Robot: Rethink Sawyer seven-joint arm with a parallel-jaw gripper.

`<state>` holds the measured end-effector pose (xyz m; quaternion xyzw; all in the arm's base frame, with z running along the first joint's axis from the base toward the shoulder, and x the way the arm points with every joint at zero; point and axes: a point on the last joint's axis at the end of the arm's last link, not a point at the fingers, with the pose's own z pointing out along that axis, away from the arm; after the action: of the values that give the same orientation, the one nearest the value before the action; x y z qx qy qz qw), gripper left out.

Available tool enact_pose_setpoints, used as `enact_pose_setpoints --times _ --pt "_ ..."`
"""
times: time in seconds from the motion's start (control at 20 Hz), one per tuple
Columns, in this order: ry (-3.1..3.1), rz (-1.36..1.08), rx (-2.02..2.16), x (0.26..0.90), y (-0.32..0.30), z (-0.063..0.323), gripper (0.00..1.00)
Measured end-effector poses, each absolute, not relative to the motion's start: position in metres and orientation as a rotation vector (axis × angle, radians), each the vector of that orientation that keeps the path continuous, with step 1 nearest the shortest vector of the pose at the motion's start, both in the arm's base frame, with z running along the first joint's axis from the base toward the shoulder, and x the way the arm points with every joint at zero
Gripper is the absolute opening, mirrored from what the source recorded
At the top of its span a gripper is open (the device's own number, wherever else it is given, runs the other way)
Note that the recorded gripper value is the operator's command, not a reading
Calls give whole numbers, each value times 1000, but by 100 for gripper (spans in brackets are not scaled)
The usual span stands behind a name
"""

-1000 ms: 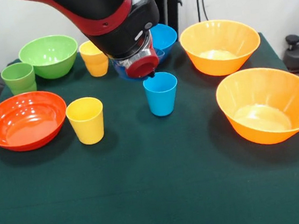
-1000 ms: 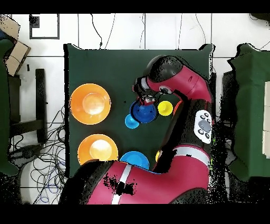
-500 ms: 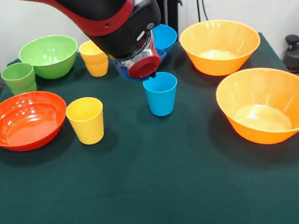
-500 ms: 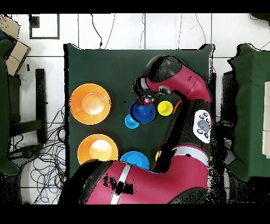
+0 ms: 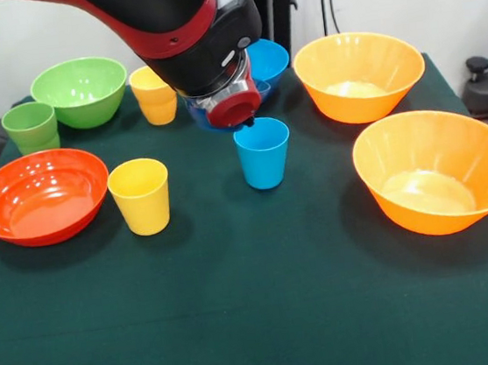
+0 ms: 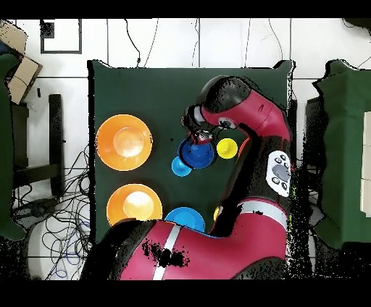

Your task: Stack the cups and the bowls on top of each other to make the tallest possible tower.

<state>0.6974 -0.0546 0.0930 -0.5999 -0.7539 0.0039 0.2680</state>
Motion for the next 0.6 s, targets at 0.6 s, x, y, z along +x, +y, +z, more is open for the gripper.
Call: enact_pose_setpoints --times 0.6 --pt "-2027 11 -1620 695 -56 93 0"
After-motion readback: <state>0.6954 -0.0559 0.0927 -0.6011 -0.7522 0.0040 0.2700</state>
